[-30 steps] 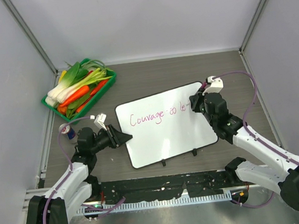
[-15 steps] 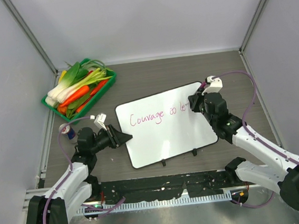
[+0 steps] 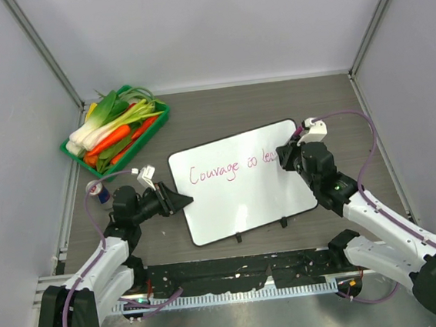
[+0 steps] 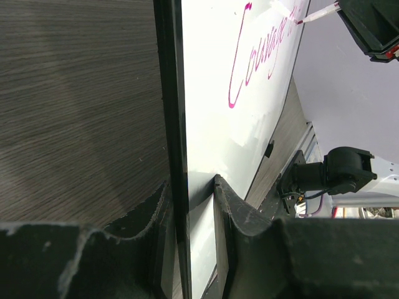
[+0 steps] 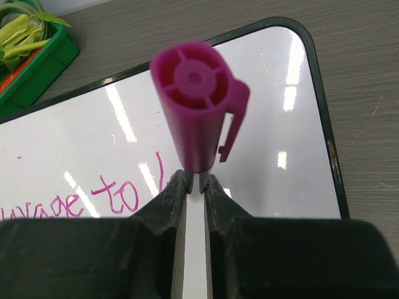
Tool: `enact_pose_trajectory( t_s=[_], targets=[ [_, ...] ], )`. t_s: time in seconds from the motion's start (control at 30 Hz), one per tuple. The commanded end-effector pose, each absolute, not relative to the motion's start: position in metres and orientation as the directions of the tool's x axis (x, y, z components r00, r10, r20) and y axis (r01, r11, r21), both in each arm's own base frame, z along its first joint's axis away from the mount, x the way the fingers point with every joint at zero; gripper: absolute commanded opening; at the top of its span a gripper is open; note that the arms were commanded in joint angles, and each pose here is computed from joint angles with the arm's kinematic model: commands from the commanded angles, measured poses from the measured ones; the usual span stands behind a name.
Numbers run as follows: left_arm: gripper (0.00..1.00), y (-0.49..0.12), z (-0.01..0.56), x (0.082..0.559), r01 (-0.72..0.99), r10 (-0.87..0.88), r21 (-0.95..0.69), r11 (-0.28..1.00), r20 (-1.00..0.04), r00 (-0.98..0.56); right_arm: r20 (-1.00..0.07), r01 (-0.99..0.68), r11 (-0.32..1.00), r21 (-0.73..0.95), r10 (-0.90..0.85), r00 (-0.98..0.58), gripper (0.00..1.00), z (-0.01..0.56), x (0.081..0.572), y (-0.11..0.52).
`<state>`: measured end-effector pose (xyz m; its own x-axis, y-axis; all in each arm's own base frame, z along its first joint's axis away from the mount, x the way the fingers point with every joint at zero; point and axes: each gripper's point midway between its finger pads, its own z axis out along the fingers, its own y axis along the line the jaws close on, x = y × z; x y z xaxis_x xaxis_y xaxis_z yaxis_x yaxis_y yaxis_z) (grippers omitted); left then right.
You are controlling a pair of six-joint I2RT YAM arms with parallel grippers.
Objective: Write a sentence on the whiteboard
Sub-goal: Write on the whiteboard at the whiteboard stand.
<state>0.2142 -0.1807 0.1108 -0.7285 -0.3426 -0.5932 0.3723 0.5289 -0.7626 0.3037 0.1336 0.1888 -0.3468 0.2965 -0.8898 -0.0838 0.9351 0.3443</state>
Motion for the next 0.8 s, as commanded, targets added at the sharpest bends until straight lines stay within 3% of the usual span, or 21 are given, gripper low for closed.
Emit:
enact_pose_trajectory(
  t_s=[0.0,0.4,0.77],
  targets=[
    [0.0,-0.179,0.115,0.221,0.412,-0.333,-0.728,0.548,-0.642,-0.691,-0.897,-0.03,0.945,0.325,0.297,-0.328,0.01,0.19,0.308,0.124],
    [0.0,-0.179,0.116,0.22,0.414,-0.332,-0.728,0.547,-0.643,-0.69,-0.912,-0.036,0.938,0.344,0.325,-0.249,0.01,0.225,0.328,0.129],
    [0.0,-0.179,0.116,0.22,0.414,-0.333,-0.727,0.548,-0.644,-0.689,-0.911,-0.037,0.943,0.33,0.308,-0.274,0.01,0.214,0.321,0.127]
  ],
)
